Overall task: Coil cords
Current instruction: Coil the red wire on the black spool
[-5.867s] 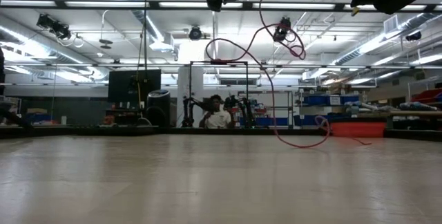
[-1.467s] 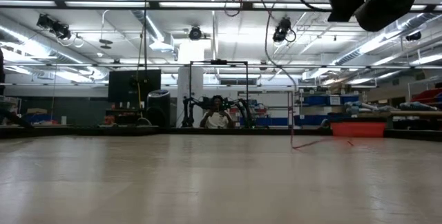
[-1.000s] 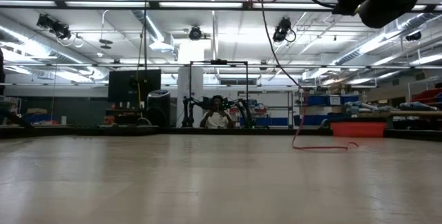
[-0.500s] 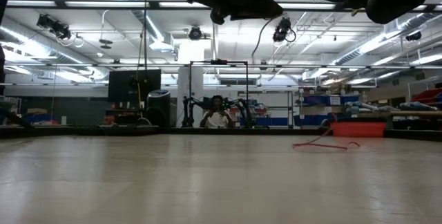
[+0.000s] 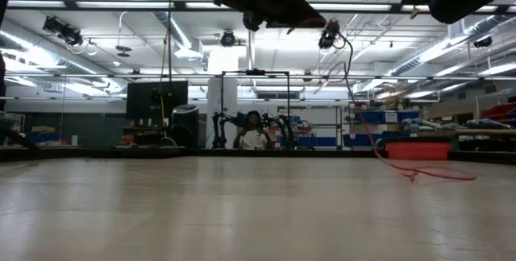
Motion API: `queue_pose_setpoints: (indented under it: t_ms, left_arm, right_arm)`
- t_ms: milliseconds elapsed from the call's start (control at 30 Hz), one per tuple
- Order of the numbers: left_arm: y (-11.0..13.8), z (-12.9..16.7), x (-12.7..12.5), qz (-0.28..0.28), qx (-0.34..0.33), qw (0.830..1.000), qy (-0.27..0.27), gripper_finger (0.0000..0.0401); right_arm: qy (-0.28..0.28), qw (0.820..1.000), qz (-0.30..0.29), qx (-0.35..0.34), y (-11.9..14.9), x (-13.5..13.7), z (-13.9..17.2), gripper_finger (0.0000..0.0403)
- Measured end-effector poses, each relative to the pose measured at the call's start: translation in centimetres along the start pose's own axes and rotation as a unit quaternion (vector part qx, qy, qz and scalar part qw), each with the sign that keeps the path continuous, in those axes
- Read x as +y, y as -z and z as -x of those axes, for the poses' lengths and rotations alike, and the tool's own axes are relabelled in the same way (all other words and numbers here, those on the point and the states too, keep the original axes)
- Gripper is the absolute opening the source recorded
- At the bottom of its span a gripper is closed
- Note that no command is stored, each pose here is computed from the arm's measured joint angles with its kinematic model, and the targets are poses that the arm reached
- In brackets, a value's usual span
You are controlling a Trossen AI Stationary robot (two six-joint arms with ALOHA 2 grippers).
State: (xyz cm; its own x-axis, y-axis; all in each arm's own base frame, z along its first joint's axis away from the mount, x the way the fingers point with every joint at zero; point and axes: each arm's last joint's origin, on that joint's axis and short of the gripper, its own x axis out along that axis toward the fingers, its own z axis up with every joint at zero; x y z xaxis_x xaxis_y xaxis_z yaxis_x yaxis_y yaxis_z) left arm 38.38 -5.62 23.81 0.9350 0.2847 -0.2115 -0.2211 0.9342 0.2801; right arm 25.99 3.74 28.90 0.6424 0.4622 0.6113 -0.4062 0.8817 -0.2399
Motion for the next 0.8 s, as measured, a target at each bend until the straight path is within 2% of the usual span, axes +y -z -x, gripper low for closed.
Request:
queue_pose_setpoints:
  t_ms: [300, 600, 800]
  left_arm:
    - [-0.8, 0.7, 0.3, 0.016, -0.009, 1.000, -0.003, 0.0005]
    - [-0.3, 0.9, 0.2, -0.010, 0.027, 1.000, 0.008, 0.0072]
    - [-0.9, 1.8, 0.8, -0.014, 0.040, 0.999, 0.008, 0.0079]
  right_arm:
    - [0.012, 0.999, -0.018, 0.031, -0.3, -0.5, 1.2, 0.0004]
    - [0.011, 0.999, -0.024, 0.038, -0.2, -0.6, 1.4, 0.0004]
    - [0.014, 0.999, -0.025, 0.044, -0.1, -0.6, 1.6, 0.0004]
